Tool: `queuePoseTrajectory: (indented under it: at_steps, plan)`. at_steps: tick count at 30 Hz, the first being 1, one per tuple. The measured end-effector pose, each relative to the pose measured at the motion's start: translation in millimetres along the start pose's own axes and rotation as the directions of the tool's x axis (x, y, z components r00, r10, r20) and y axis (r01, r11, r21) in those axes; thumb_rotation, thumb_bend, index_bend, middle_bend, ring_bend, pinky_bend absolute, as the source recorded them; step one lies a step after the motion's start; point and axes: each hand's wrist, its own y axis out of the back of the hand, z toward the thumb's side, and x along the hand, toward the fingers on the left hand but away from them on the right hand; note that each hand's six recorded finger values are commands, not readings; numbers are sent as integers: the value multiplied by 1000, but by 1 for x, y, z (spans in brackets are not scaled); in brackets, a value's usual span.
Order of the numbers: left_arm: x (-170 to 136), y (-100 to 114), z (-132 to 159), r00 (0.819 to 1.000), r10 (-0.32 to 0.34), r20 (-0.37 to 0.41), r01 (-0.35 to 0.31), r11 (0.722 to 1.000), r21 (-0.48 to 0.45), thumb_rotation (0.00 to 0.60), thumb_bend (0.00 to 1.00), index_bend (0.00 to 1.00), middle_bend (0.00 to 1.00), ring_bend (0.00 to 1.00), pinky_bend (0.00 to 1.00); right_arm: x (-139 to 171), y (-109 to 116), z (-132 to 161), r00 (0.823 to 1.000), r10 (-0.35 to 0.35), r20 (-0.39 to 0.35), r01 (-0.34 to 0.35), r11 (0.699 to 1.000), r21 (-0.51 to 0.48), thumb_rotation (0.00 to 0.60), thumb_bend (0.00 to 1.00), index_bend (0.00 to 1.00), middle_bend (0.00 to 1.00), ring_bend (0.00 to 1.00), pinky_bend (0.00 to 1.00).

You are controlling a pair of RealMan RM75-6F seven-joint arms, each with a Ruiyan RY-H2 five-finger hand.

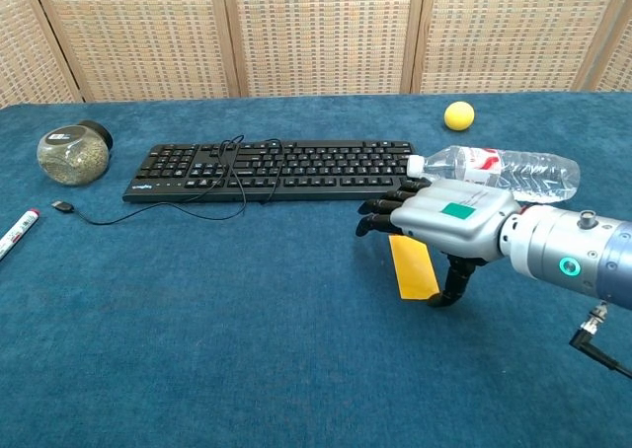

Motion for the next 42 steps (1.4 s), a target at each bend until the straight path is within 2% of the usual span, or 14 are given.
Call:
queuePoseTrajectory:
  at_steps: [17,25,30,35,39,42]
  plan:
    - [1,0,-1,1000,-2,-2,2,1000,-5,600,0,0,0,0,0,-8,-9,4,1000,16,21,-16,1000,1,600,191,129,0,0,0]
    - [0,1,-1,1000,-1,-1,1,1000,-6,600,0,0,0,0,0,-10,2,-3,998,-30,58,30,1000,-7,600,276,141,0,0,0]
    - [0,0,0,1000,-4,1,4,1000,-4,600,0,0,0,0,0,-5,14,-4,997,-52,54,54,998,-24,600,276,137,0,0,0]
    - [0,0,0,1000,-2,2,2,1000,-4,600,0,0,0,0,0,1,15,-3,998,-34,43,35,999,-28,600,268,127,0,0,0]
    - [0,0,0,1000,-3,1,3,1000,-4,600,0,0,0,0,0,5,9,-2,999,-5,33,5,1000,-11,600,167,174,0,0,0]
    - [0,0,0,1000,-5,2,5,1000,-4,600,0,0,0,0,0,6,3,-4,999,12,32,-12,1000,7,600,156,189,0,0,0]
